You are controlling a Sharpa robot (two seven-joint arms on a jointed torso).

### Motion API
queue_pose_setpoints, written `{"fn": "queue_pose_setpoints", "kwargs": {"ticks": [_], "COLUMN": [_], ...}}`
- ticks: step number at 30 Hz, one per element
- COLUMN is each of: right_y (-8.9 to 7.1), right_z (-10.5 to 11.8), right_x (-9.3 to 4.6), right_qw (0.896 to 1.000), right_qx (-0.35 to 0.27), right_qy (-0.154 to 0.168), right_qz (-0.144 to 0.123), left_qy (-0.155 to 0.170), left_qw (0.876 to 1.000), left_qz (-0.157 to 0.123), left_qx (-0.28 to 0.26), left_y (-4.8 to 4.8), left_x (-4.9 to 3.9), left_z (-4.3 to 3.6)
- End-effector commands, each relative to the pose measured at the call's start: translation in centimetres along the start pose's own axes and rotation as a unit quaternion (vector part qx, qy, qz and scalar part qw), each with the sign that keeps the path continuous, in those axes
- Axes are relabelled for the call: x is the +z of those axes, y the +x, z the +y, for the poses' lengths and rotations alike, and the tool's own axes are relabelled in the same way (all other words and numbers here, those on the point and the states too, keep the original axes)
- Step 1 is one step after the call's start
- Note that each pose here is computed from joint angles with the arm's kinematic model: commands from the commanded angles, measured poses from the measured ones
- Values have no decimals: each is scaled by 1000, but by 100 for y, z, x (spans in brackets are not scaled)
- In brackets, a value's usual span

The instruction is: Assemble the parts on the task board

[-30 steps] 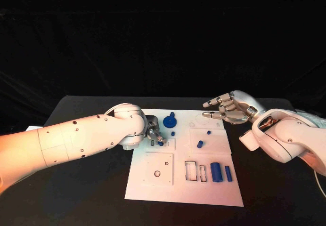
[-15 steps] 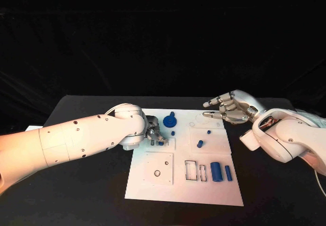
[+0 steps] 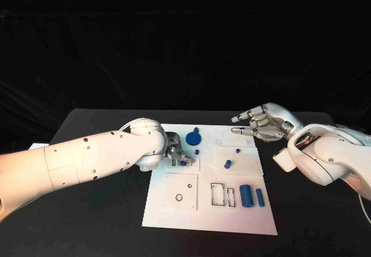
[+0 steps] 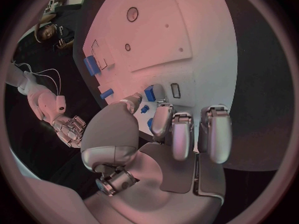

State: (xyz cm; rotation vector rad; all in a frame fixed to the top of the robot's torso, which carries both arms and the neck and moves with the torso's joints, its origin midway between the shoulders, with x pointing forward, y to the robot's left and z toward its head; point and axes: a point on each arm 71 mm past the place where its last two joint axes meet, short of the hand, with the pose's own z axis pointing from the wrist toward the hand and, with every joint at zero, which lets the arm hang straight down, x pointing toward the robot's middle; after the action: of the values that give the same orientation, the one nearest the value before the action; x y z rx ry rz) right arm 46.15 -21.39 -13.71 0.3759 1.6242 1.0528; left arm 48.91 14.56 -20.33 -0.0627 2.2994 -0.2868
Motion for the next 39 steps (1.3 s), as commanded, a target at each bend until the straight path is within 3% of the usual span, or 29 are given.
{"fn": "queue_pose_setpoints", "kwargs": {"ticks": [1,11,19,23,26,31,39], "right_y": [9,0,-6,-5,-5,-1,11], "right_z": [0,-20,-37,-40,-44,-46,-42], "right_x": [0,2,3,8,12,19,31], "right_qw": [1000,1000,1000,1000,1000,1000,1000], "right_qx": [-4,-4,-4,-4,-4,-4,-3], "right_qy": [-2,1,4,4,5,5,4], "right_qz": [6,5,4,4,4,3,4], "left_qy": [-31,-18,-12,-17,-26,-47,-78], "left_qw": [999,1000,999,999,998,998,996], "left_qz": [7,-9,-34,-46,-46,-45,-38], "left_qx": [-3,-14,-15,-21,-22,-26,-9], "left_y": [51,-52,-420,-639,-753,-919,-998], "left_x": [3,-124,-332,-384,-365,-234,-26], "left_z": [68,56,83,110,142,187,230]}}
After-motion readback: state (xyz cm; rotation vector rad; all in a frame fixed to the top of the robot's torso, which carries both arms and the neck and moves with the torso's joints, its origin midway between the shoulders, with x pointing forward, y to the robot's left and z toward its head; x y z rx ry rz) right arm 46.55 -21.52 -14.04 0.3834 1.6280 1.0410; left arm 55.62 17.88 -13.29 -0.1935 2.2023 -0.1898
